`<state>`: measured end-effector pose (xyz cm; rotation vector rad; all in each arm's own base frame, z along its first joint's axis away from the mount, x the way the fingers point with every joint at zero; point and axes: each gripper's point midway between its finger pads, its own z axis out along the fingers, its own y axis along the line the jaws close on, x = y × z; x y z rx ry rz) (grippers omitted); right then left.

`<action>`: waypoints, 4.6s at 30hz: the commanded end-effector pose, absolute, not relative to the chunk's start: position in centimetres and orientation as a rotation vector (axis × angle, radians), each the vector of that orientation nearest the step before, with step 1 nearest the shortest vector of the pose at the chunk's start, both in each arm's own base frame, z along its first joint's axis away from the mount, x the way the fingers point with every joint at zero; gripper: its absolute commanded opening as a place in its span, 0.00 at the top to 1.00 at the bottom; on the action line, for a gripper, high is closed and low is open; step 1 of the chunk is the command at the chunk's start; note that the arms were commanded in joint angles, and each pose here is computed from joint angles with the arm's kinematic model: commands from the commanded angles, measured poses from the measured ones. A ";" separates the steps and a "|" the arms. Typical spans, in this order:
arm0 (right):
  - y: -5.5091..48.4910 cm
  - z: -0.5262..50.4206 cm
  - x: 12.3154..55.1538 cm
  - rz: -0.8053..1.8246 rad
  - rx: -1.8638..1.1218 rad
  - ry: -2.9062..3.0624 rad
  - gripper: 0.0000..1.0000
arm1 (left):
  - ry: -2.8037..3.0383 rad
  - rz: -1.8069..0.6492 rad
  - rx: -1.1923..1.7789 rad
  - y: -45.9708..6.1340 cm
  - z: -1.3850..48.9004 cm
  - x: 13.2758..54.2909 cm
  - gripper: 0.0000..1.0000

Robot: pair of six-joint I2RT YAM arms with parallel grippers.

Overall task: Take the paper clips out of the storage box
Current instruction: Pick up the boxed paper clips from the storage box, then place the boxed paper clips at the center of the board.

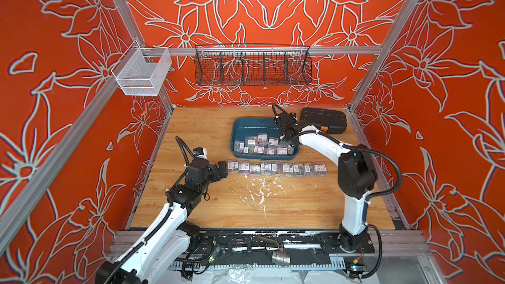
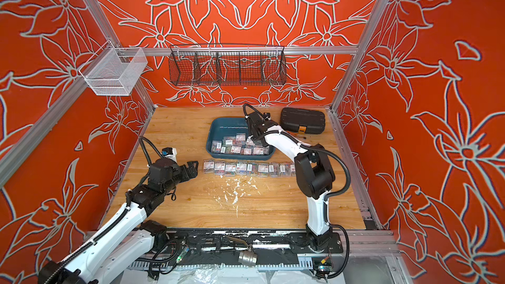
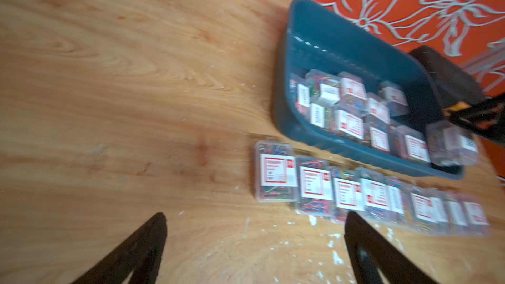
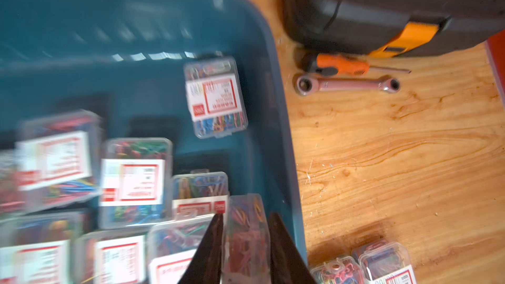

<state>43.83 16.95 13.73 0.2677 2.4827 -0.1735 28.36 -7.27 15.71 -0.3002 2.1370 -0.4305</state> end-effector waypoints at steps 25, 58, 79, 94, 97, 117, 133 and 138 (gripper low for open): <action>20.5 21.8 38.3 0.343 0.409 2.284 0.84 | 1.836 -0.643 0.465 -32.4 20.4 33.1 0.10; 25.1 22.7 35.9 0.742 0.371 2.276 0.83 | 1.655 -0.367 0.513 -34.6 18.6 35.7 0.69; 16.9 24.7 33.5 0.414 0.421 2.161 0.31 | 2.018 -0.539 -0.080 -18.6 18.4 34.4 0.72; 8.7 20.7 31.7 0.229 0.556 2.159 0.24 | 1.937 -0.467 -0.776 -2.4 11.9 27.3 0.72; 8.1 20.0 31.6 0.232 0.573 2.167 0.24 | 1.910 -0.476 -0.835 -1.9 10.7 27.4 0.72; 7.5 18.0 31.6 0.235 0.596 2.205 0.25 | 2.041 -0.419 -1.035 -2.3 4.8 30.4 0.46; 8.0 17.3 31.7 0.265 0.595 2.220 0.25 | 2.146 -0.548 -1.097 -4.3 4.5 28.5 0.20; 8.3 17.0 31.8 0.285 0.590 2.232 0.26 | 2.243 -0.584 -1.059 -5.8 3.2 29.4 0.18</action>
